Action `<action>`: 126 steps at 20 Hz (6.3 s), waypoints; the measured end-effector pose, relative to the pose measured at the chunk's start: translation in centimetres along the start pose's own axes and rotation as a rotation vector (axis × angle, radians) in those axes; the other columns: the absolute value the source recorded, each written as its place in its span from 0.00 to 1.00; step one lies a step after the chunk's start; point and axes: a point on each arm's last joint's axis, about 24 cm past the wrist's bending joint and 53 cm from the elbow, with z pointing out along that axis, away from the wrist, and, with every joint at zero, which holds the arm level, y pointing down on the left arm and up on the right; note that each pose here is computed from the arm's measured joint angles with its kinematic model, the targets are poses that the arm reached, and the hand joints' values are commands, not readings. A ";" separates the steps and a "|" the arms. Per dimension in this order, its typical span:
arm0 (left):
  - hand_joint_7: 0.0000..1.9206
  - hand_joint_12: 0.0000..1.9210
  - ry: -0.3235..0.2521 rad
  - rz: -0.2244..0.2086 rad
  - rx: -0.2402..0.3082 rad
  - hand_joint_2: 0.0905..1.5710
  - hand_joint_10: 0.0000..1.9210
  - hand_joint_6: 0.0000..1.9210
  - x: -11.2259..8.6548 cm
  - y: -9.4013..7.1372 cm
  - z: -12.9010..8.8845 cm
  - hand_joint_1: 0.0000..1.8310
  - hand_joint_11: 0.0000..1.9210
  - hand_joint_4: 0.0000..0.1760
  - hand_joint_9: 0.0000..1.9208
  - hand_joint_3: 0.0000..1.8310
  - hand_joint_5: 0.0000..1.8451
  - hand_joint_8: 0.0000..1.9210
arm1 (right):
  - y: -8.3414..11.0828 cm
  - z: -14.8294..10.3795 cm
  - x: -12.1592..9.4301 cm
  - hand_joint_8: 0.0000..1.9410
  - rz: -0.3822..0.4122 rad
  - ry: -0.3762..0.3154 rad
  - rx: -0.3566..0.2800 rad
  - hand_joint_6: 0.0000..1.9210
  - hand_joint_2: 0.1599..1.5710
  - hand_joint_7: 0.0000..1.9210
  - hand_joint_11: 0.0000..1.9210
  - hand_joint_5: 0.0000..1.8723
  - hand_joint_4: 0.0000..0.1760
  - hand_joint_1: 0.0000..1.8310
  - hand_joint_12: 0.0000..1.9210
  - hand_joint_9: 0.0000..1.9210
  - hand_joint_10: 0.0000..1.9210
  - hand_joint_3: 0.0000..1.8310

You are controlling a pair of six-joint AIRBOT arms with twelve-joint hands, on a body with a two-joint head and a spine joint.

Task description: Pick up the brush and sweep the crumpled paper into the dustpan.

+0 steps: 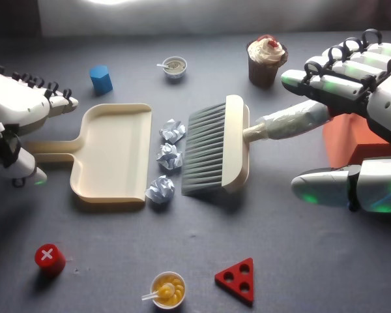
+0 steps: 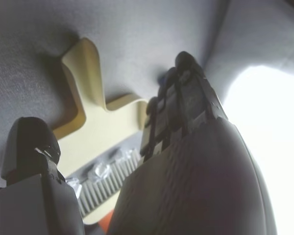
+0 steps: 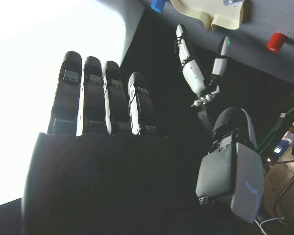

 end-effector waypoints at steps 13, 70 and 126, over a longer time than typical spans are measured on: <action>0.08 0.01 0.028 0.012 -0.018 0.64 0.00 0.00 2.0 0.3 0.6 0.46 0.10 0.00 0.09 0.00 0.07 0.00 | 0.1 0.0 0.0 0.00 0.001 0.001 -0.001 0.00 0.58 0.05 0.06 0.03 0.00 0.00 0.00 0.05 0.00 0.00; 0.61 0.40 -0.036 0.049 -0.003 0.65 0.54 0.48 -0.4 -2.2 2.2 0.76 0.49 0.00 0.55 0.00 0.54 0.23 | 1.0 0.5 1.2 0.00 -0.180 -0.053 0.045 0.00 0.60 0.04 0.06 0.02 0.00 0.01 0.00 0.05 0.00 0.00; 0.61 0.39 -0.133 0.089 -0.024 0.66 0.54 0.50 -5.2 -1.3 5.0 0.76 0.48 0.00 0.55 0.00 0.53 0.27 | -4.1 10.1 7.4 0.00 -0.464 -0.190 0.437 0.00 0.56 0.05 0.10 0.05 0.00 0.64 0.01 0.06 0.00 0.00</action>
